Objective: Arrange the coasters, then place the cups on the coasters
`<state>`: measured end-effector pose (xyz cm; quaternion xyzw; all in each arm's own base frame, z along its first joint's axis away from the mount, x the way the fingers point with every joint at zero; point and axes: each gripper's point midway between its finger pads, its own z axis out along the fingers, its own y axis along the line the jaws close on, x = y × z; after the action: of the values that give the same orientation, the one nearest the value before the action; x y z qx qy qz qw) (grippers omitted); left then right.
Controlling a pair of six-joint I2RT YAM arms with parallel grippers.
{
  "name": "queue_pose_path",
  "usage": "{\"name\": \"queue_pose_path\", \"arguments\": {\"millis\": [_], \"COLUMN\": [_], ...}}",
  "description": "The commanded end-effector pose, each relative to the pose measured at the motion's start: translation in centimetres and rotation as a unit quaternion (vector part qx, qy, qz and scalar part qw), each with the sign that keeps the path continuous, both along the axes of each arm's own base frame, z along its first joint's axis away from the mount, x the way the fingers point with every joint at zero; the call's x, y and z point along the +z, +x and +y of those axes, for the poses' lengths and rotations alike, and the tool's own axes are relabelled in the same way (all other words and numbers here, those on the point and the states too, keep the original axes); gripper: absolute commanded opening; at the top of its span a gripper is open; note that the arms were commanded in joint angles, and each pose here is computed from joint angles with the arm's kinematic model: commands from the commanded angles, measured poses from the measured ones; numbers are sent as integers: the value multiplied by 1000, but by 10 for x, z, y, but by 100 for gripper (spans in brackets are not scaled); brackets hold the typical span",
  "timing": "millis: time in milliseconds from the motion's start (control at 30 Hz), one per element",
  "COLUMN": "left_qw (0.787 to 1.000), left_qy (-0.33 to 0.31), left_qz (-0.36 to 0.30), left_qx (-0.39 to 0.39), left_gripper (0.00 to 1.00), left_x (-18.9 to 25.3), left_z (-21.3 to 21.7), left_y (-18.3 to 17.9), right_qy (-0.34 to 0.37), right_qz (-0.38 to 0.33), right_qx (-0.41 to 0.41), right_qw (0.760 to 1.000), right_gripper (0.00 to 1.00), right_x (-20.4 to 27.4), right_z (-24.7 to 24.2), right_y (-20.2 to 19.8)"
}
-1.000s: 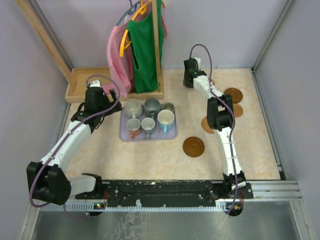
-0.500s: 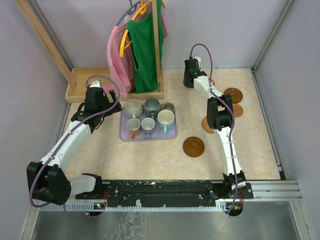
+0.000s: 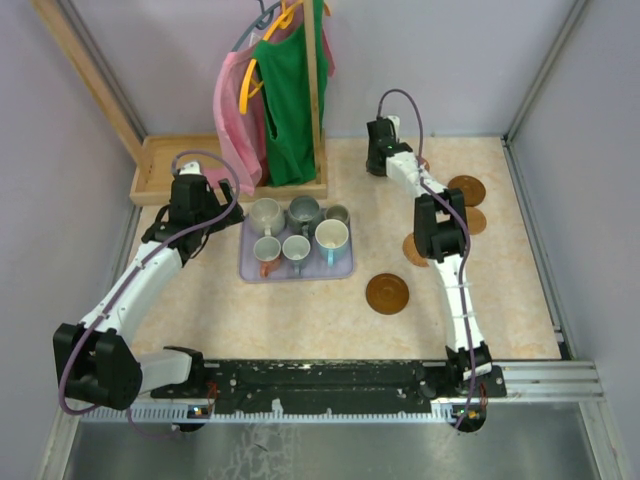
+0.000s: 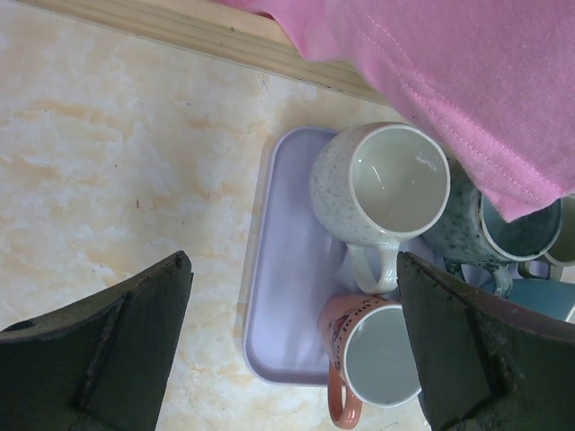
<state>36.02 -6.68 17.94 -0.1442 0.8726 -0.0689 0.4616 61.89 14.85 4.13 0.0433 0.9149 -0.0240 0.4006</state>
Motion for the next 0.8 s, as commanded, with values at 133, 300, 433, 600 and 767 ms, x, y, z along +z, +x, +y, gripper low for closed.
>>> {"name": "queue_pose_path", "arguments": {"millis": [133, 300, 433, 600, 767], "left_qw": [1000, 1000, 999, 999, 999], "left_qy": [-11, -14, -15, -19, -24], "left_qz": [-19, -24, -30, -32, -35], "left_qx": [-11, -15, -16, -22, -25], "left_gripper": [100, 100, 100, 100, 100], "left_x": [13, 14, 17, 17, 20], "left_z": [-4, -4, -3, -4, -6], "left_y": [-5, -12, -16, -22, -26], "right_qy": [-15, -6, -9, -1, -6], "right_qz": [93, 117, 129, 137, 137], "right_qx": [23, 28, 38, 38, 34], "right_qw": [995, 993, 991, 990, 990], "right_gripper": [38, 36, 36, 36, 36], "right_x": [-16, -22, -25, -25, -23], "right_z": [6, 13, 19, 20, 17], "right_y": [-62, -85, -107, -132, -151]}}
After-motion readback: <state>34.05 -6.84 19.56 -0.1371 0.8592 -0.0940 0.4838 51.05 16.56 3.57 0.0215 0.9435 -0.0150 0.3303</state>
